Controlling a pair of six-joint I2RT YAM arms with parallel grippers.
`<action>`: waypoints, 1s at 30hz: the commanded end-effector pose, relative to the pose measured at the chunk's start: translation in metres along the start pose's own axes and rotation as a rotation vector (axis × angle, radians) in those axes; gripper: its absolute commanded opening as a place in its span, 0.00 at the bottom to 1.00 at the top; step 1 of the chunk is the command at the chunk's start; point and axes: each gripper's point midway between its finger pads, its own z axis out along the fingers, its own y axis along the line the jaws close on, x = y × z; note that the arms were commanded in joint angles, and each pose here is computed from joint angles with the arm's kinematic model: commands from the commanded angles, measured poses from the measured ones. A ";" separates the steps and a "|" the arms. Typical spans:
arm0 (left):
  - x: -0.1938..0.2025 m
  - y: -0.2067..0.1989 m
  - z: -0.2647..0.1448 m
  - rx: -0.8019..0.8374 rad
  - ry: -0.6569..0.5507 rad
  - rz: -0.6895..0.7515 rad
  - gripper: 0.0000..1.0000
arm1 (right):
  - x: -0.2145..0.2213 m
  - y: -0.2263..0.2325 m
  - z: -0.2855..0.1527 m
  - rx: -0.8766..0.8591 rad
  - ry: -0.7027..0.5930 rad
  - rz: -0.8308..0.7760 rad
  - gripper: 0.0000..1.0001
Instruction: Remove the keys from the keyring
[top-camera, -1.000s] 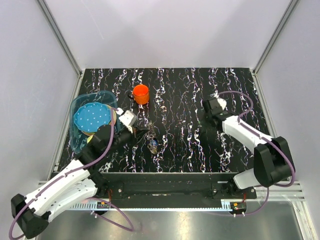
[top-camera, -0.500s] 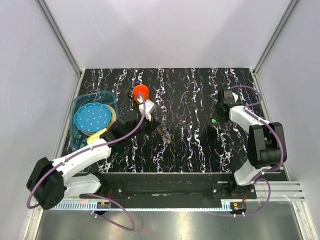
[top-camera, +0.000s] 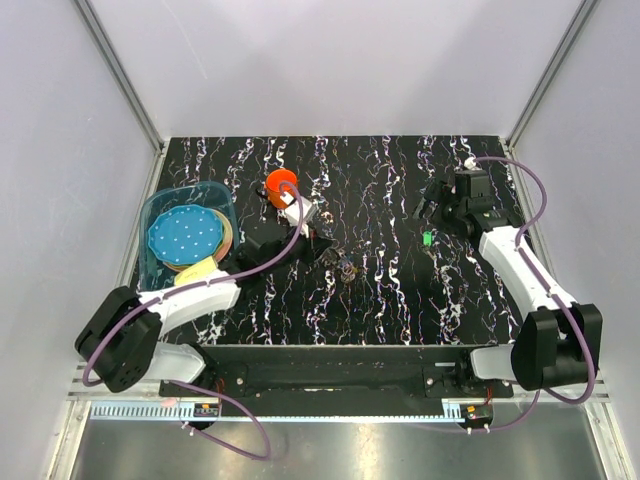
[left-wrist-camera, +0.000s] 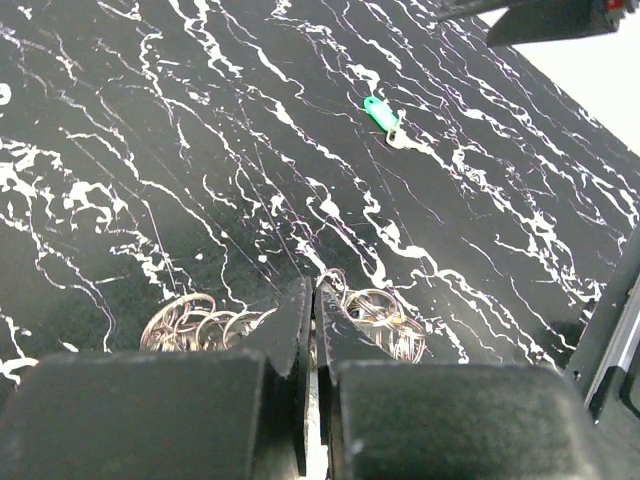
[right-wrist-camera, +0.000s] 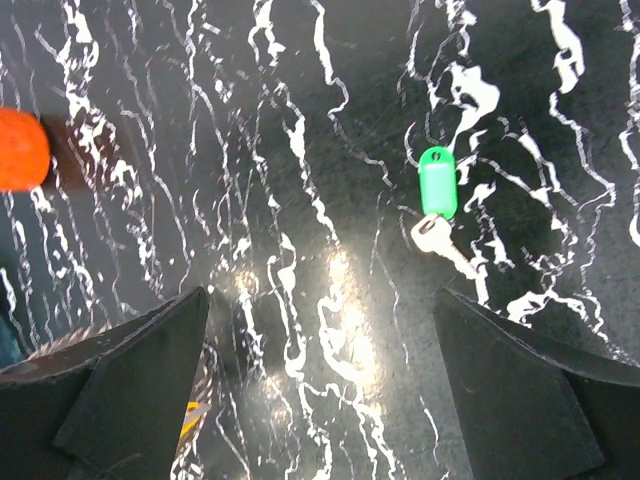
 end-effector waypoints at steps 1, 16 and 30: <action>0.027 0.019 -0.013 -0.103 0.032 -0.068 0.00 | 0.024 0.010 -0.016 -0.067 0.124 -0.017 1.00; 0.025 0.041 -0.035 -0.270 0.055 -0.077 0.38 | 0.040 0.047 -0.058 -0.285 0.231 -0.022 1.00; -0.106 -0.041 -0.112 -0.024 -0.136 -0.054 0.99 | 0.036 0.079 -0.163 -0.516 0.049 0.022 1.00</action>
